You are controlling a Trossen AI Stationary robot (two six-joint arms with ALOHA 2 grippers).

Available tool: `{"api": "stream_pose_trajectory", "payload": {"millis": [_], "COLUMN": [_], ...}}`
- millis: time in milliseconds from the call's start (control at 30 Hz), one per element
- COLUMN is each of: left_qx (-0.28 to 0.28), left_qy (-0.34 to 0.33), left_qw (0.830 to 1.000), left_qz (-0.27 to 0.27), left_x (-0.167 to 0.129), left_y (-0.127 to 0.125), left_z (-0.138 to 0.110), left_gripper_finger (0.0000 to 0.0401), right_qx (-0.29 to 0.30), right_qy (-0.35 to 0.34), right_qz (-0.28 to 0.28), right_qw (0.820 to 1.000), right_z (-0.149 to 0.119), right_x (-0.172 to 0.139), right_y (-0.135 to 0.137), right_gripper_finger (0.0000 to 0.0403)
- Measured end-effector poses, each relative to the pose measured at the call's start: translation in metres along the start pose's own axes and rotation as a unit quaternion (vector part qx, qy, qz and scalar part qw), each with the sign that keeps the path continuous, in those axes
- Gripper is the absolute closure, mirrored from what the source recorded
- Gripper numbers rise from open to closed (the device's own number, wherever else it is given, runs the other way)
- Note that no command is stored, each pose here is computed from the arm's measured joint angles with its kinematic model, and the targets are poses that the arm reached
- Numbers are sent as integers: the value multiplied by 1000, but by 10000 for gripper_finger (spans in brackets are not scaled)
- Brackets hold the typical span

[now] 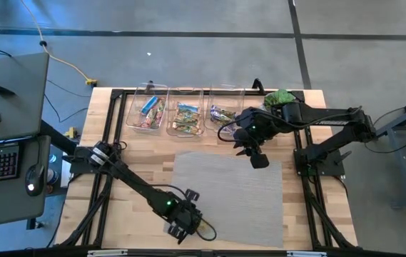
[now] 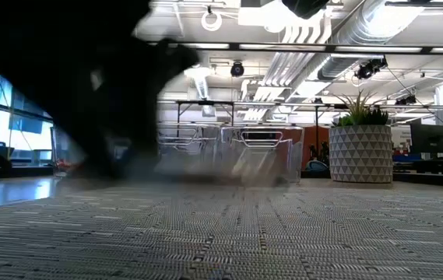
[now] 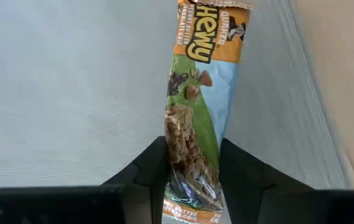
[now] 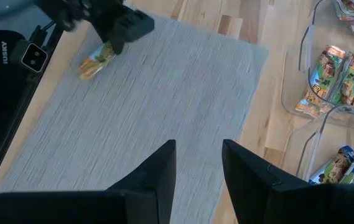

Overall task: Pick and place Granola Bars by type
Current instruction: Put the yellow granola bar into the middle transparent bin

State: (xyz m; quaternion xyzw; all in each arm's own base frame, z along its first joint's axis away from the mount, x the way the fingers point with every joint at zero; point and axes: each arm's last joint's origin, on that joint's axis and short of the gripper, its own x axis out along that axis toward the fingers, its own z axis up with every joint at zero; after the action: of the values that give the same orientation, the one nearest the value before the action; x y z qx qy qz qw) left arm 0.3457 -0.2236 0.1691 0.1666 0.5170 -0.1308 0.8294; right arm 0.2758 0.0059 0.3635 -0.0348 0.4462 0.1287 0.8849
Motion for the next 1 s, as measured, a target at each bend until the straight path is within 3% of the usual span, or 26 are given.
{"api": "stream_pose_trajectory", "payload": {"millis": [100, 233, 400, 533, 700, 800, 1000], "left_qx": [-2, 3, -38, -130, -200, -267, -408], "left_qy": [-16, 16, 98, 169, 215, 220, 228], "left_qw": [998, 986, 956, 929, 904, 891, 841], "left_qz": [67, 166, 274, 302, 311, 293, 273], "left_x": [-30, -57, -88, -97, -103, -105, -102], "left_y": [9, 29, 88, 151, 235, 281, 348], "left_z": [14, 20, 19, 1, -31, -54, -113], "left_gripper_finger": [287, 286, 285, 285, 285, 285, 285], "right_qx": [10, 23, 11, 11, 7, -1, -3], "right_qy": [0, 0, 0, 0, 1, 2, 2], "right_qz": [0, 0, 0, 0, 0, 0, 0], "right_qw": [1000, 1000, 1000, 1000, 1000, 1000, 1000], "right_z": [0, 0, 0, 0, 0, 0, -1], "right_x": [0, 0, 0, 0, 0, 0, 0], "right_y": [0, 0, 0, 0, 0, 0, 0], "right_gripper_finger": [289, 289, 289, 289, 289, 289, 289]}}
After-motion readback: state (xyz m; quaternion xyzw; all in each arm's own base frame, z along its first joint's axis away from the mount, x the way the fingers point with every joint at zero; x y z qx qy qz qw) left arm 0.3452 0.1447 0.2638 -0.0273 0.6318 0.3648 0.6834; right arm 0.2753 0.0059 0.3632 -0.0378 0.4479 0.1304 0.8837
